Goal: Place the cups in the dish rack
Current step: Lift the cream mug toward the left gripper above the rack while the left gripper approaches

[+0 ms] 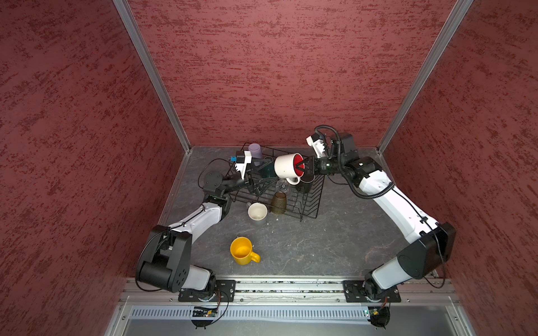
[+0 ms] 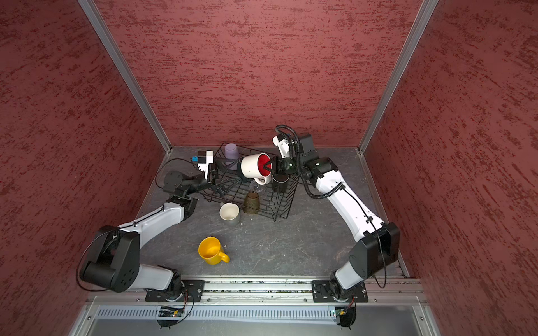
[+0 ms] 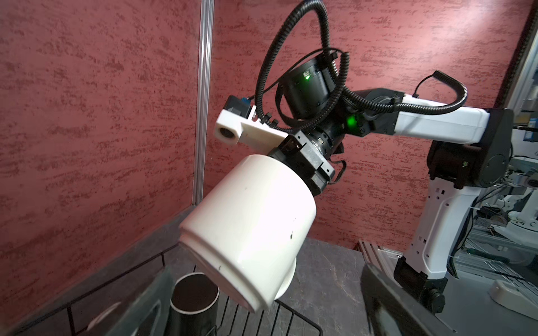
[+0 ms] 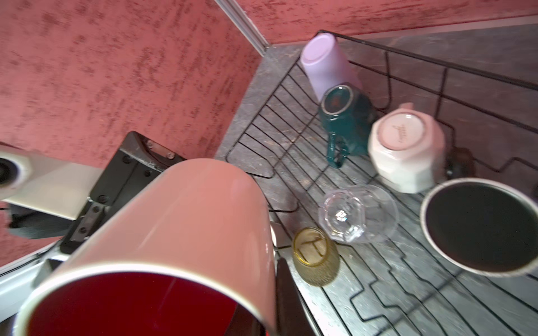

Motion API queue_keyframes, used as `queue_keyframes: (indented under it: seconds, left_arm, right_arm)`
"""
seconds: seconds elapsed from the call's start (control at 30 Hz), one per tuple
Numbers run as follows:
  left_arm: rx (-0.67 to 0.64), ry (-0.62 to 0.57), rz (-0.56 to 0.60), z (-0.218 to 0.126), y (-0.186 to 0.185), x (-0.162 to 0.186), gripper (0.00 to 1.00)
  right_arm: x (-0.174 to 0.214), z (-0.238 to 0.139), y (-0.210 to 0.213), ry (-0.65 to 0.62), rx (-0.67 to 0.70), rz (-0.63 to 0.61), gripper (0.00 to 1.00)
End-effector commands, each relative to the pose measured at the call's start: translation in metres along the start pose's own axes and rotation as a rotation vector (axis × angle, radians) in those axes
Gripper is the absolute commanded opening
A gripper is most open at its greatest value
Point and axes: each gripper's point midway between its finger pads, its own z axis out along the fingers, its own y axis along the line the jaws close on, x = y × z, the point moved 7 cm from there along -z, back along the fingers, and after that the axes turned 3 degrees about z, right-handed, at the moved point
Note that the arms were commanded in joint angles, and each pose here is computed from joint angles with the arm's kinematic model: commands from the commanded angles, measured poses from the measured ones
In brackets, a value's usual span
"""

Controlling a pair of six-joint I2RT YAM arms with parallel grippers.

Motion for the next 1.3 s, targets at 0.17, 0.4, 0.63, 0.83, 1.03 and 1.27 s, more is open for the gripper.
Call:
queue_keyframes:
  seconds: [0.17,0.4,0.63,0.83,1.03,1.27]
  left_arm:
    - [0.104,-0.062,0.151,-0.001,-0.011,-0.019,1.0]
    - [0.091,-0.063,0.158,-0.001,-0.002,-0.021,1.0]
    - [0.094,-0.056,0.136,0.001,0.005,-0.02,1.0]
    - [0.15,-0.027,0.058,0.008,0.008,-0.024,1.0]
    - [0.197,-0.009,0.038,0.017,0.005,-0.019,1.0]
    - [0.202,-0.009,0.035,0.019,0.007,-0.02,1.0]
  right_arm:
    - [-0.011,-0.019,0.041,-0.049,-0.266,-0.115,0.0]
    - [-0.005,-0.023,0.047,-0.039,-0.332,-0.143,0.0]
    - [0.0,-0.027,0.052,-0.037,-0.373,-0.169,0.0]
    - [0.003,-0.034,0.06,-0.047,-0.414,-0.212,0.0]
    - [0.006,-0.028,0.062,-0.029,-0.448,-0.228,0.0]
    - [0.006,-0.026,0.063,-0.038,-0.444,-0.234,0.0]
